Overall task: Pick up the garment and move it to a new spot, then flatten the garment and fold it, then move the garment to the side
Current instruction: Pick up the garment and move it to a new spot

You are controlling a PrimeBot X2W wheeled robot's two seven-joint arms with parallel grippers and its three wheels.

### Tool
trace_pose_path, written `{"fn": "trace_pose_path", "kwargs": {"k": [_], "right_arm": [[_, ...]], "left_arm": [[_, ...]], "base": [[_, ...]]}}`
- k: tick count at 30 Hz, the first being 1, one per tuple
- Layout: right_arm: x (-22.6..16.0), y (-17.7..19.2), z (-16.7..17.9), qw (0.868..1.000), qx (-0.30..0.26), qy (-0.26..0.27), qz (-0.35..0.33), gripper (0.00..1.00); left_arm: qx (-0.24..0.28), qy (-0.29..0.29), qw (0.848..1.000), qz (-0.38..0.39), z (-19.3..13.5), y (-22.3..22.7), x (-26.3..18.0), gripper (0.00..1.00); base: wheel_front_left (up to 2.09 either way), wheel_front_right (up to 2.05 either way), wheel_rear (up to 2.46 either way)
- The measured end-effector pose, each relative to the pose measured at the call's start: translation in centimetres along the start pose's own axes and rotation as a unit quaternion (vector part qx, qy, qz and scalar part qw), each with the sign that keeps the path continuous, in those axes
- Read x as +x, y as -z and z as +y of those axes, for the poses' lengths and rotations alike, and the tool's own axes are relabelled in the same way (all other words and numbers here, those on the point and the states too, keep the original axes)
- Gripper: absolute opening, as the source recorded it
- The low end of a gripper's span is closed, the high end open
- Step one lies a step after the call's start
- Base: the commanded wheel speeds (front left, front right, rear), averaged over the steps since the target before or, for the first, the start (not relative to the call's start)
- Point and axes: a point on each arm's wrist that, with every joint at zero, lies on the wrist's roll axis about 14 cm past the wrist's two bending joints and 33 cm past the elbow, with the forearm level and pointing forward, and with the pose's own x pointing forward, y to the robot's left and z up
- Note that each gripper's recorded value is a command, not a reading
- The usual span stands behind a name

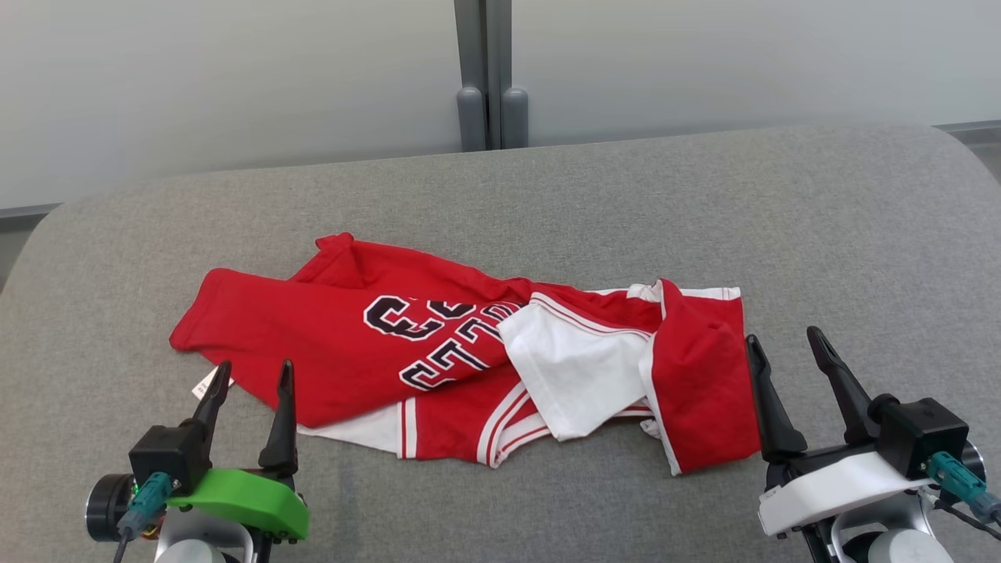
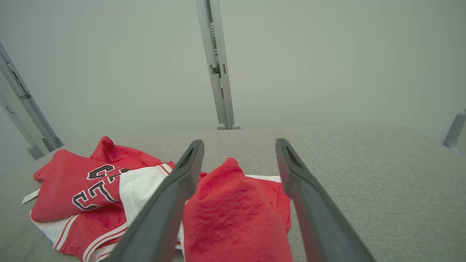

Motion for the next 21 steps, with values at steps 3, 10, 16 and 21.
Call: {"fn": "trace_pose_path", "kwargs": {"k": [3,10,16,21], "right_arm": [[0.1,0.1,0.1,1.000,0.001,-0.001,0.001,1.00],[1.3,0.6,0.5,1.000,0.002,-0.011,0.007,1.00],[3.0,1.9,0.9,0.999,0.006,-0.024,0.022,1.00],[3.6,3.2,0.2,0.999,0.011,-0.017,0.035,1.00]], "left_arm": [[0.004,0.004,1.000,0.002,-0.1,0.1,0.1,1.00],[-0.003,0.057,0.998,0.041,-3.3,1.1,2.8,1.00],[-0.009,0.087,0.985,0.148,-5.4,5.3,5.1,1.00],[-0.016,0.078,0.963,0.258,-5.0,10.5,4.8,1.00]], "base": [[0.00,0.00,0.00],[0.00,0.00,0.00],[0.00,0.00,0.00],[0.00,0.00,0.00]]}}
